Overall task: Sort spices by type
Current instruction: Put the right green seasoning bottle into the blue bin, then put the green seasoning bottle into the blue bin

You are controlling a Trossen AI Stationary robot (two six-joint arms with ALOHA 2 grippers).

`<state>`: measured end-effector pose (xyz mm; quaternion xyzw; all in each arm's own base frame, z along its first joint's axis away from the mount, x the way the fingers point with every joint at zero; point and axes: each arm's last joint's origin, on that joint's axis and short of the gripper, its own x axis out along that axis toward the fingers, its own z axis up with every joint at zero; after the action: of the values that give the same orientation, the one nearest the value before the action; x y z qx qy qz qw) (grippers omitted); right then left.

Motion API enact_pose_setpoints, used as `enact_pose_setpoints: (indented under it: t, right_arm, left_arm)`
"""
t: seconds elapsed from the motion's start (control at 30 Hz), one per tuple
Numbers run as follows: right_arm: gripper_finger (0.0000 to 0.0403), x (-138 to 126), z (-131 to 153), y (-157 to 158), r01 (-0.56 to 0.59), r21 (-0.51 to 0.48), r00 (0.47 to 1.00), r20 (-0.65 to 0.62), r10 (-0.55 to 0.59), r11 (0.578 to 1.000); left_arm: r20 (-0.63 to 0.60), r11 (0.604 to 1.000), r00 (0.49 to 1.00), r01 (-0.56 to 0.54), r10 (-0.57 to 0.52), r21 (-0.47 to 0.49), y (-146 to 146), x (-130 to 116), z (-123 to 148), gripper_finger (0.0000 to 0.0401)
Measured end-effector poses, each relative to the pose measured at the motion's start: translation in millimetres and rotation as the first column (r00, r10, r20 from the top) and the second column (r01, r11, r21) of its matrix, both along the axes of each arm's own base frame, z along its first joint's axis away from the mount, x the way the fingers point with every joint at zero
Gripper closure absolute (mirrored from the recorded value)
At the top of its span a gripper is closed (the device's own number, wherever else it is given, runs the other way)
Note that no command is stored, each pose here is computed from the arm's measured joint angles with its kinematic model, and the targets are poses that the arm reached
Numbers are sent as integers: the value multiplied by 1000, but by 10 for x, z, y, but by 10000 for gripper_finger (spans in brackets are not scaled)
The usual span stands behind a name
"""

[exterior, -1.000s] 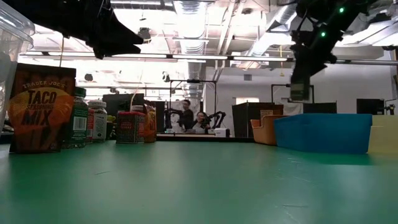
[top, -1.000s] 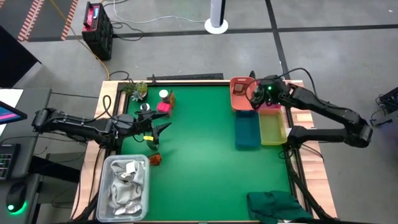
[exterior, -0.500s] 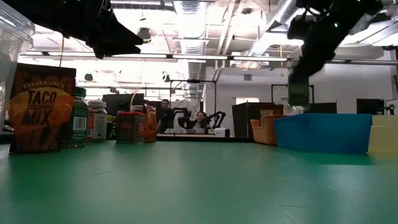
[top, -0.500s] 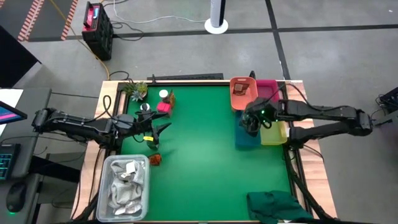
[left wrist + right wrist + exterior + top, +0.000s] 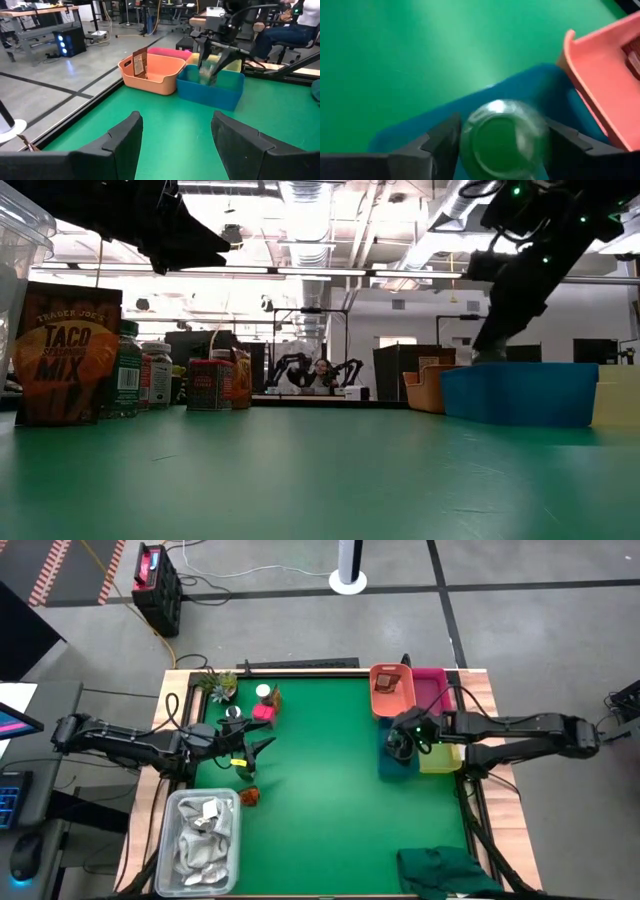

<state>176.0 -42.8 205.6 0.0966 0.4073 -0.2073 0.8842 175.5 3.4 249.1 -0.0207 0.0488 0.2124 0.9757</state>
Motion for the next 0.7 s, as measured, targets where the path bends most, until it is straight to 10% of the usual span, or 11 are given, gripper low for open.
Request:
enact_pose_setpoints:
  t: [0.7]
  right_arm:
    - [131, 90, 496, -29, -6, -66, 997, 70, 11, 998]
  left_arm:
    - [-17, 1000, 1000, 0, 0, 1, 0, -2, -16, 175]
